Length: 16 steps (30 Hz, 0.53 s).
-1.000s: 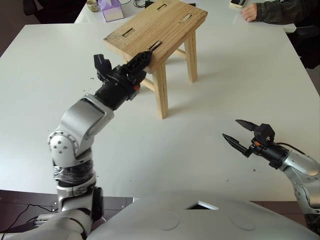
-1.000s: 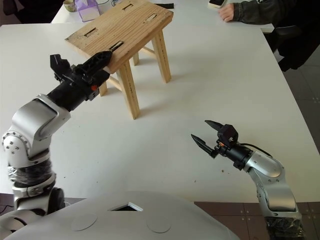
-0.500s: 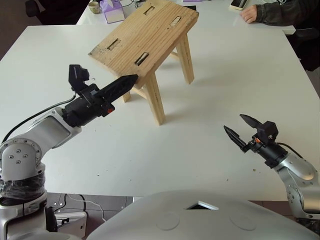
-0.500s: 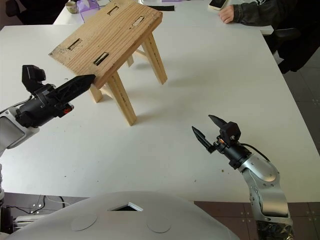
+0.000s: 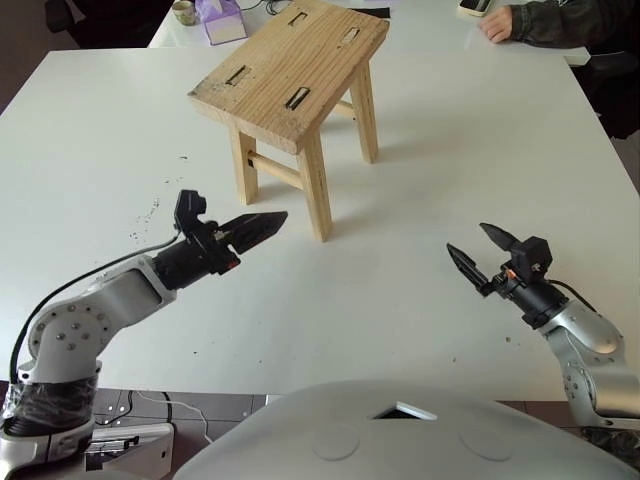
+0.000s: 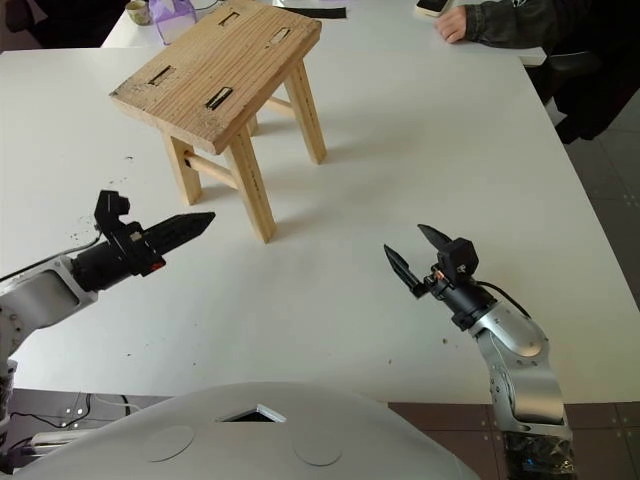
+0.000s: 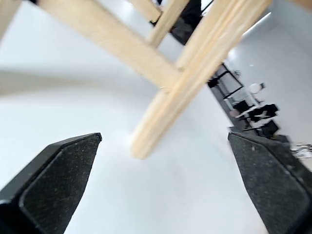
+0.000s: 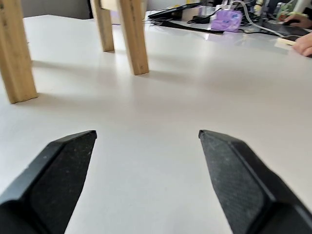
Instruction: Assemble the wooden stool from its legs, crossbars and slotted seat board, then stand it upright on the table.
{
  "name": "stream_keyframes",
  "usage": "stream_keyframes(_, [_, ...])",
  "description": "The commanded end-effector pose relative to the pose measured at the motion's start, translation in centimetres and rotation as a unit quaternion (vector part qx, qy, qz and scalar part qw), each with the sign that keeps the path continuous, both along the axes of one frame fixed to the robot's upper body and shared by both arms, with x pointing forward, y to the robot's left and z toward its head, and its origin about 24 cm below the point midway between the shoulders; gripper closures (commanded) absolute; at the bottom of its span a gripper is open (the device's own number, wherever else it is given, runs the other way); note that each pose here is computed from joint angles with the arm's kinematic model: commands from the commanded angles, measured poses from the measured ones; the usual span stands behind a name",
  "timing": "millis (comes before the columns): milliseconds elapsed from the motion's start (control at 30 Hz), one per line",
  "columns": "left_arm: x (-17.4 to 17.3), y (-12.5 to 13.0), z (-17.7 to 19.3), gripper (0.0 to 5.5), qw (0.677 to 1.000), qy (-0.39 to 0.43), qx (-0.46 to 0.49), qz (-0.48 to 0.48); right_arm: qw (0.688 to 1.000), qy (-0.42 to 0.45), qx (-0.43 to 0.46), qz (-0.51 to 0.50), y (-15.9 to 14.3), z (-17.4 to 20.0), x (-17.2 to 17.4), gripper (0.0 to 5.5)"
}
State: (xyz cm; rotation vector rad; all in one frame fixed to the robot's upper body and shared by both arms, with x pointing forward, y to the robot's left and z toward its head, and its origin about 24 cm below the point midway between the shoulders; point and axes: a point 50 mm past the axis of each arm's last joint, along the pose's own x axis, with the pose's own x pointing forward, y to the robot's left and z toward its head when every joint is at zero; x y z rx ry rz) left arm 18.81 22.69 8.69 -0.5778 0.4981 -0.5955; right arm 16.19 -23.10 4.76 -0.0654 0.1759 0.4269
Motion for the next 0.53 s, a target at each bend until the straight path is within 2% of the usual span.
stream_keyframes(33, [3.2,2.8,-2.8,0.70,0.949,-0.123,0.265,0.117,0.977,-0.034,0.065,-0.198,-0.4,0.0,2.6,1.61])
stream_keyframes(100, [4.7,3.2,-3.4,0.70,0.924,-0.145,0.302,0.182,0.971,-0.062,0.030,-0.228,0.3,-0.3,4.0,1.61])
stream_keyframes(233, [7.2,2.3,-4.3,0.70,0.890,-0.184,0.347,0.233,0.955,-0.099,0.061,-0.272,0.6,-0.5,6.5,1.61])
stream_keyframes(367, [9.1,0.6,-5.8,0.70,0.883,-0.201,0.350,0.238,0.957,-0.098,0.019,-0.274,0.1,-1.3,8.9,1.61])
stream_keyframes(533, [8.5,0.3,-8.4,0.70,0.878,-0.184,0.367,0.248,0.967,-0.095,0.016,-0.235,1.9,-2.5,10.2,1.61])
